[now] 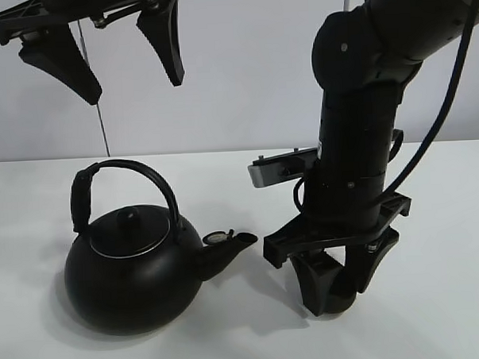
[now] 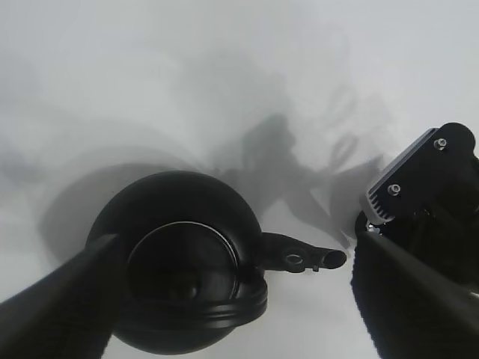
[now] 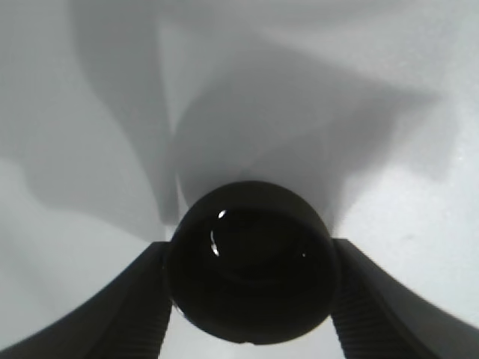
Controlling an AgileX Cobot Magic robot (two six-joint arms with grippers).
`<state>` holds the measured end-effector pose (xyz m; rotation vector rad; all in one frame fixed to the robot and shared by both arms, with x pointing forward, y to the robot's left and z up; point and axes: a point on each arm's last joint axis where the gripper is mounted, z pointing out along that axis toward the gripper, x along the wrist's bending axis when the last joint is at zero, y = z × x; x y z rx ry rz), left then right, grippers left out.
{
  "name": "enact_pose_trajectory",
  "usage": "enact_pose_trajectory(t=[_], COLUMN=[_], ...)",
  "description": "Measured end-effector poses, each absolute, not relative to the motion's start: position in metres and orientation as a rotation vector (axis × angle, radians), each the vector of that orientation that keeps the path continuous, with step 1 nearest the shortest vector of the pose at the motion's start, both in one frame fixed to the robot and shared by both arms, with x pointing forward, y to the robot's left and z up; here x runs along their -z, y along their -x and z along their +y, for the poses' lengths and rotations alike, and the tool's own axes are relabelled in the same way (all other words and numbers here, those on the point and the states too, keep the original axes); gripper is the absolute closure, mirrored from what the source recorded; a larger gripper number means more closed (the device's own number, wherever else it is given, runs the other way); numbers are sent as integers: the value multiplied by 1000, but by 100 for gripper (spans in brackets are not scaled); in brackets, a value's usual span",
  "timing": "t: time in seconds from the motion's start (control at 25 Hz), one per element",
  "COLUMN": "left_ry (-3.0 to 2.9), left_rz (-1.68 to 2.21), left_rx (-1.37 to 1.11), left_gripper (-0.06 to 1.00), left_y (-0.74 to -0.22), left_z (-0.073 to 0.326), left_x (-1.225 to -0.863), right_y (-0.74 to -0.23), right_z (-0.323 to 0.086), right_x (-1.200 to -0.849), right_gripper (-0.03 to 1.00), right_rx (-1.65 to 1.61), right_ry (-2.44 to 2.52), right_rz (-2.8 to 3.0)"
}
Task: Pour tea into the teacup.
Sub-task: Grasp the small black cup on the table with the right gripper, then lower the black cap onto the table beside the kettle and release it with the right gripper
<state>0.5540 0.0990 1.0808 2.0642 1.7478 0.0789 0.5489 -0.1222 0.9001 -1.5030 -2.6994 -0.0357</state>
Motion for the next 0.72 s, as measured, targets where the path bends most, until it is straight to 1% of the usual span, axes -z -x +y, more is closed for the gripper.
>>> enact_pose_trajectory(t=[0.24,0.44,0.72], left_ry=[-2064,-2064,-2064], left_rz=[1748,1748,1748], left_rx=[-79,-79,-79], left_gripper=[35,35,35], left_y=[-554,-554,-554], left_z=[99,99,99], left_x=[-1081,-1081,-1081], right_y=[-549,-548,-552], right_z=[-122,-123,-117], right_x=[-903,-928,-937], right_gripper=[56,56,56], right_rx=[47,139,268], right_ry=[1505,1517,1560], right_rz=[-2702,-2741,-2719])
